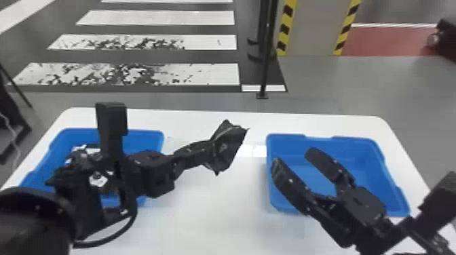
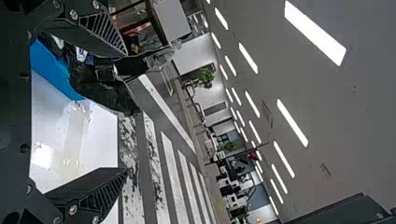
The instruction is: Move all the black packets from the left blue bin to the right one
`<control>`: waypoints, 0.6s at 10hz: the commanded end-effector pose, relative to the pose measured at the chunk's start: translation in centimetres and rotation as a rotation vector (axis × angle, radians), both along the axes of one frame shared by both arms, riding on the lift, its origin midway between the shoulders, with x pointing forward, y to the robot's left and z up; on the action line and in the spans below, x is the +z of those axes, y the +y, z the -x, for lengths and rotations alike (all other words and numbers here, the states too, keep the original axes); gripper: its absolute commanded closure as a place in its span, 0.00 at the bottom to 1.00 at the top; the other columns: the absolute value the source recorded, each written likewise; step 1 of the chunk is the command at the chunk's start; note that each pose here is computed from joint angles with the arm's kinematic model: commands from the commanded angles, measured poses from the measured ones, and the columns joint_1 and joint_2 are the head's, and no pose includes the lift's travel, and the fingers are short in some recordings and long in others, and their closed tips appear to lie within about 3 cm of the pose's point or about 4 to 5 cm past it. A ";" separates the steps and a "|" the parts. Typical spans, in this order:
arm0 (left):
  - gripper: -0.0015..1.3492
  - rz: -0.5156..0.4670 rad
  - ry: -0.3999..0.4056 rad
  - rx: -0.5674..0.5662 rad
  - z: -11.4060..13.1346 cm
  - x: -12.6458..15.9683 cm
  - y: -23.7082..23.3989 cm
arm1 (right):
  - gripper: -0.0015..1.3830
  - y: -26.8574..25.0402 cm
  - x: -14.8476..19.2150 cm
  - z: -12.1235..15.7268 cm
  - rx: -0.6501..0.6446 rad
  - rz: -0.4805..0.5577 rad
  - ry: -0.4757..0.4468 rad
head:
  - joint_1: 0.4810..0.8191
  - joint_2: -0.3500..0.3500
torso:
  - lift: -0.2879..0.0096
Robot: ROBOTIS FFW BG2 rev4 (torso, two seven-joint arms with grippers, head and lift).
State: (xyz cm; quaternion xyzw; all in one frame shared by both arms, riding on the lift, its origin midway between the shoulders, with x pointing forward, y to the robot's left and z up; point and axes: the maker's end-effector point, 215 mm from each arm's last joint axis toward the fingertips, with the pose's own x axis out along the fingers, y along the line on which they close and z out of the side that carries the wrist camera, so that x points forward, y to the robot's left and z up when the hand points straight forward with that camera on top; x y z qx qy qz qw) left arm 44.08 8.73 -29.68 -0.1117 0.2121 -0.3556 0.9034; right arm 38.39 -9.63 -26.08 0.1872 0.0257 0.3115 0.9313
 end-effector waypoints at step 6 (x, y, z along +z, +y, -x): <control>0.89 0.072 -0.012 -0.143 2.1 1.9 -6.1 | 0.12 2.4 -0.6 -4.3 0.045 0.018 -0.029 | 0.63 0.44 | 0.46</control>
